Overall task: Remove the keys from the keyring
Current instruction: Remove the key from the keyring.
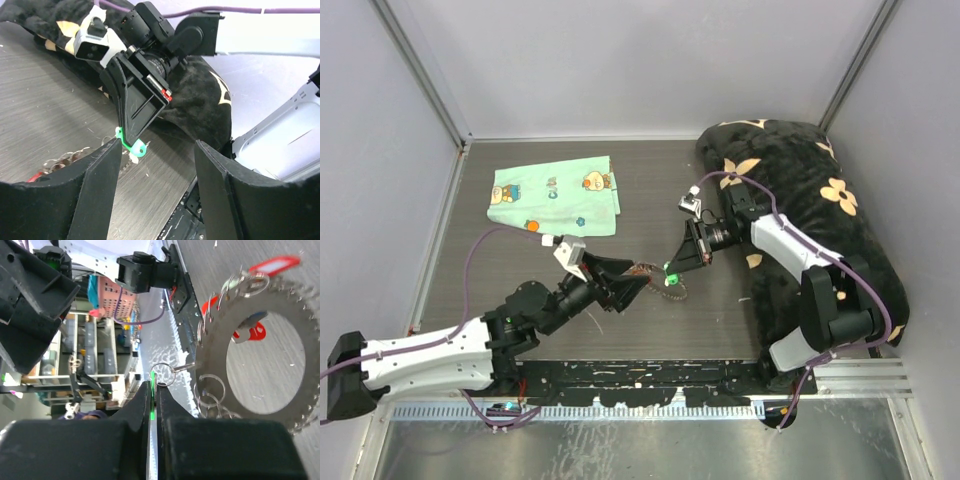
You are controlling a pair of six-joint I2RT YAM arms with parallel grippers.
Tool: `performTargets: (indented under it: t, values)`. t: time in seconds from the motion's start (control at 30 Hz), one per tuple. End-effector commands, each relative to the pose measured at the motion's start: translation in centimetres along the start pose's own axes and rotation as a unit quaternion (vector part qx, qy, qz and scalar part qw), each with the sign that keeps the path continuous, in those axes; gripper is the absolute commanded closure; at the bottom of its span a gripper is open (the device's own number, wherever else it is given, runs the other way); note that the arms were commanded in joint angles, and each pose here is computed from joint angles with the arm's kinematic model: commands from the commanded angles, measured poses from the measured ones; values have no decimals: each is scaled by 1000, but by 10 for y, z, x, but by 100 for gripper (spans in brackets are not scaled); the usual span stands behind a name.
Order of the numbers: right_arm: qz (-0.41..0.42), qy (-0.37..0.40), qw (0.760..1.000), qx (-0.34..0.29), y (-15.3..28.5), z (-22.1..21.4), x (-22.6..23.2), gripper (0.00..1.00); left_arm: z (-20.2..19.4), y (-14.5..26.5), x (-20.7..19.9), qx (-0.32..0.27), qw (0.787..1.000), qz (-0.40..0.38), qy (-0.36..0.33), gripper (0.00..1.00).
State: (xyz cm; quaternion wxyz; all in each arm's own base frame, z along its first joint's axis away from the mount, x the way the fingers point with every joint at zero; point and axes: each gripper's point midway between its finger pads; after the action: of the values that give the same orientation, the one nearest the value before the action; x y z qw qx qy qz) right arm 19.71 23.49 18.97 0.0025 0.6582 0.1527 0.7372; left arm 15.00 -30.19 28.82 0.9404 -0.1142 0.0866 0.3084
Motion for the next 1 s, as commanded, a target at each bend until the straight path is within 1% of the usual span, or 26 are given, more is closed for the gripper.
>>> performTargets:
  t: [0.0,0.07,0.13,0.27,0.4,0.47,0.6,0.67,0.7,0.77,0.8,0.9,0.93,0.97]
  values:
    - [62,-1,998,-17,4,8,48,99,12,-11,-6,26,999,9,24,39]
    - [59,-23,997,-35,4,12,48,99,8,-16,-5,47,998,21,26,39]
    - [64,-28,996,-56,3,16,52,99,2,-20,-2,69,997,35,24,39]
    - [73,-84,990,-84,5,19,52,99,-7,-23,4,106,993,58,6,41]
    - [76,-127,985,-94,8,25,52,99,-11,-25,9,144,987,69,-36,42]
    - [77,-134,984,-94,9,28,55,99,-12,-25,14,168,980,84,-61,42]
    - [79,-181,976,-94,9,34,60,99,-1,-29,20,206,966,103,-118,41]
    - [75,-220,968,-91,9,37,61,99,3,-31,22,229,954,107,-165,39]
    - [74,-235,965,-89,10,39,62,99,0,-33,23,244,945,101,-195,38]
    - [74,-268,957,-86,9,42,63,99,6,-38,21,251,932,77,-250,36]
    - [74,-286,952,-84,10,43,65,99,8,-40,18,254,919,48,-296,34]
    - [59,-308,946,-85,10,46,64,99,12,-46,11,247,885,-22,-394,25]
    - [55,-317,943,-85,10,47,63,99,13,-47,11,242,870,-40,-427,22]
    - [53,-319,942,-85,10,48,63,99,13,-48,10,236,852,-63,-464,21]
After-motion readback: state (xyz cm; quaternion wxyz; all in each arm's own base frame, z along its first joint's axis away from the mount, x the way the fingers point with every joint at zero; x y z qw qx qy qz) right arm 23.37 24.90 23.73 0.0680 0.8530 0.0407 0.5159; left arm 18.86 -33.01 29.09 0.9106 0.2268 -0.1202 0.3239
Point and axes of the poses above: each gripper's point midway between its finger pads, its own y axis back along the fingers, its own x axis along the line the jaws close on, z = x × y, and after that the axes turned 15 degrees about -y, right-handed
